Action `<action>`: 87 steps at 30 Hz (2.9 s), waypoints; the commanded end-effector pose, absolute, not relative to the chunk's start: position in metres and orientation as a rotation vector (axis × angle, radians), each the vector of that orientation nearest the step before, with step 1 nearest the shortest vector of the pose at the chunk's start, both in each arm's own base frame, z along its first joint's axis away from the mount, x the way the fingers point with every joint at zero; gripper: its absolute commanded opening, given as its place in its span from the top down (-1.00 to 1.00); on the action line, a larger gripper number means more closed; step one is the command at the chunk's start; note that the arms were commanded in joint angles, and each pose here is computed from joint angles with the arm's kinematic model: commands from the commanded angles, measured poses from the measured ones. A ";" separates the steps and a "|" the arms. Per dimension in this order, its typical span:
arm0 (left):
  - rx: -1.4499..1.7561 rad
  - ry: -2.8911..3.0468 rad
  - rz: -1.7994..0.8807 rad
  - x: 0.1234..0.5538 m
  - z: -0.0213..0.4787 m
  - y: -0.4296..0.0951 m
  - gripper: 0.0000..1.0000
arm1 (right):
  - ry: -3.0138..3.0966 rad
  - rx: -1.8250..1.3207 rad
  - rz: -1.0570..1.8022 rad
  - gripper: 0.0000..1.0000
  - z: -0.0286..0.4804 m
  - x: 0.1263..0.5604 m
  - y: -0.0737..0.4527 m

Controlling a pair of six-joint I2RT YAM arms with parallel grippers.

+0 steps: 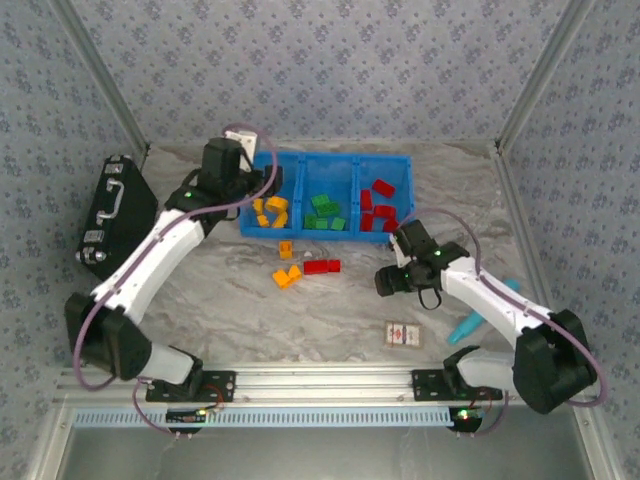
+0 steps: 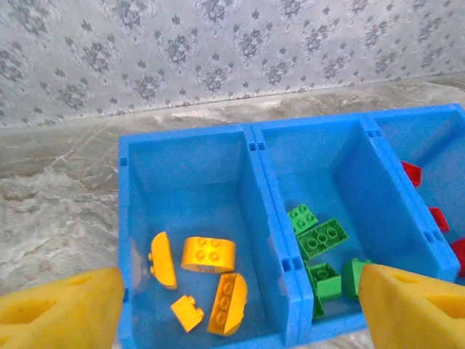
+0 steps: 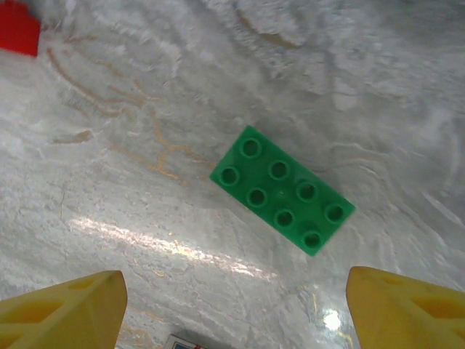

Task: Sort the legos into containers by color
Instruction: Pick up the lego from the center of the table, then place the lego in the container.

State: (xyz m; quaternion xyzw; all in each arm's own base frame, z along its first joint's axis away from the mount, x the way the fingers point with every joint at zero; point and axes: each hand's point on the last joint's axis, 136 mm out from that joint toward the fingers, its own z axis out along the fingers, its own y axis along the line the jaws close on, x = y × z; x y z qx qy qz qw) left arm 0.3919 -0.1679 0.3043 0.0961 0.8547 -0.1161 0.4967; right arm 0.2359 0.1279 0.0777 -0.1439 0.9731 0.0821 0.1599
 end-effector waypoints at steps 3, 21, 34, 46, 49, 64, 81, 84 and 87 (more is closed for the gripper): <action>0.346 2.113 -0.151 0.347 0.303 -0.133 -0.72 | 2.632 -0.704 0.324 -0.69 0.088 0.249 0.143; 0.418 2.078 -0.042 0.279 0.279 -0.089 -0.87 | 2.586 -1.342 -0.041 -0.72 0.040 0.239 0.109; 0.396 1.994 0.005 0.266 0.264 -0.076 -0.94 | 2.610 -1.308 -0.146 -0.63 0.025 0.258 0.094; 0.390 2.008 0.035 0.272 0.261 -0.074 -0.95 | 2.607 -1.370 -0.233 -0.35 0.015 0.264 0.094; 0.394 2.010 0.043 0.273 0.260 -0.074 -0.95 | 2.615 -1.396 -0.232 -0.16 0.014 0.261 0.096; 0.381 1.990 -0.008 0.276 0.273 -0.080 -0.96 | 2.578 -1.405 -0.228 0.25 0.042 0.261 0.104; 0.242 2.004 0.038 0.282 0.254 -0.054 -1.00 | 2.081 -1.452 -0.183 0.26 0.164 0.328 0.237; 0.242 1.999 0.026 0.282 0.254 -0.054 -1.00 | 2.028 -1.416 -0.203 0.26 0.165 0.357 0.264; 0.256 2.006 0.011 0.281 0.255 -0.057 -0.99 | 2.024 -1.413 -0.244 0.26 0.155 0.383 0.283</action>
